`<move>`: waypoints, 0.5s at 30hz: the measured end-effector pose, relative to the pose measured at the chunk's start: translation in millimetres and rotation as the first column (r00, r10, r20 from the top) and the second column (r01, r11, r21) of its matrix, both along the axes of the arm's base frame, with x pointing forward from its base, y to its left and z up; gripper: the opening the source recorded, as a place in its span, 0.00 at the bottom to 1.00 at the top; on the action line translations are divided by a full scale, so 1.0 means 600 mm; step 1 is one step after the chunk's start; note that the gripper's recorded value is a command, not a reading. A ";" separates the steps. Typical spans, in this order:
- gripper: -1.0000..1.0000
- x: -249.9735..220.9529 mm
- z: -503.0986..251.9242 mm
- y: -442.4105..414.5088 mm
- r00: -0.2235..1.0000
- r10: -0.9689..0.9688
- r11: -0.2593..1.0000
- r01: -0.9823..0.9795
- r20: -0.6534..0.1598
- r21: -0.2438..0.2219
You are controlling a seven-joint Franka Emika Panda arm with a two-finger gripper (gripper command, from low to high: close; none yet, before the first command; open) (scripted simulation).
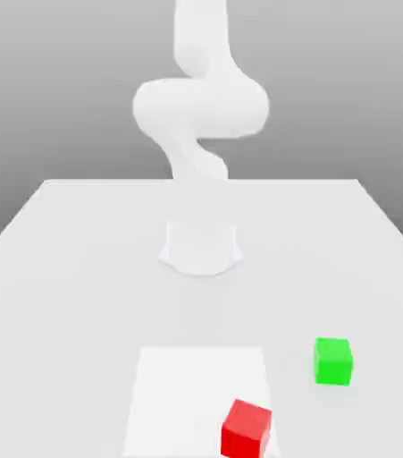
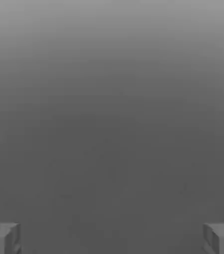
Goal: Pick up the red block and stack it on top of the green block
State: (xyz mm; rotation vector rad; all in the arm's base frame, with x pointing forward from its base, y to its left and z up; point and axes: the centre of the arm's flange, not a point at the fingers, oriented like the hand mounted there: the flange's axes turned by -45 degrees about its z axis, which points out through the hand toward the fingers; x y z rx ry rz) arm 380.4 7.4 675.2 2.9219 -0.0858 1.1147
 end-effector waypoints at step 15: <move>0.50 0.202 -0.440 0.039 0.892 -0.207 0.974 0.227 -0.401 0.002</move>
